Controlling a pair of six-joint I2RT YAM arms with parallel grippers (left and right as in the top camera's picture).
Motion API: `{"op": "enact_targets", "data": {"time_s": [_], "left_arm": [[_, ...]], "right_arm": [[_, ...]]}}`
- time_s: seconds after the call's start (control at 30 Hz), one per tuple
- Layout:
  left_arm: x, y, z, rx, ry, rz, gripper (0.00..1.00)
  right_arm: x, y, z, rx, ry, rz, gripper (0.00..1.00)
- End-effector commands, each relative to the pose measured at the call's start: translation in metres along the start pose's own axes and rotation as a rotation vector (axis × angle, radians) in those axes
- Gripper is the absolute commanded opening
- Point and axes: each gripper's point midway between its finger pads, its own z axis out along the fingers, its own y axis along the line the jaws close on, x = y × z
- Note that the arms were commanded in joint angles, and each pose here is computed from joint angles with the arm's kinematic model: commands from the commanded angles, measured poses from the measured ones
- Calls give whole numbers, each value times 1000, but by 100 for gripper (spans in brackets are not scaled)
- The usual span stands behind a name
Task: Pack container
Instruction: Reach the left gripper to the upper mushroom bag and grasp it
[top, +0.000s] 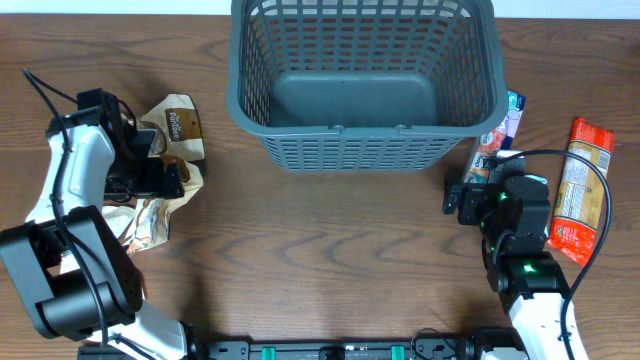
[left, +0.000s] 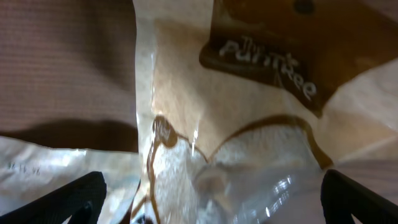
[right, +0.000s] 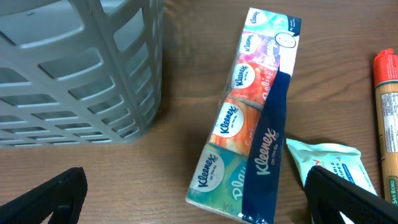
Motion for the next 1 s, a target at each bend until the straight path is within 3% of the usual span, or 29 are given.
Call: {"op": "enact_targets", "data": {"time_s": [0.0, 0.17, 0.4, 0.5, 0.83, 0.87, 0.97], "left_arm": [[6, -4, 12, 16, 16, 19, 100], [7, -4, 29, 10, -4, 19, 100], [14, -6, 46, 8, -10, 20, 85], [13, -10, 47, 28, -17, 21, 72], [8, -21, 46, 38, -28, 50, 10], [8, -22, 46, 38, -27, 54, 6], [5, -26, 42, 37, -33, 26, 6]], "right_arm": [[-11, -4, -1, 17, -24, -9, 99], [-11, -4, -1, 17, -23, -9, 99], [-10, -4, 0, 17, -19, -9, 99], [-10, -4, 0, 17, -19, -9, 99], [-12, -4, 0, 16, -26, -9, 99], [-12, -4, 0, 16, -27, -9, 99], [-13, -4, 0, 16, -33, -8, 99]]}}
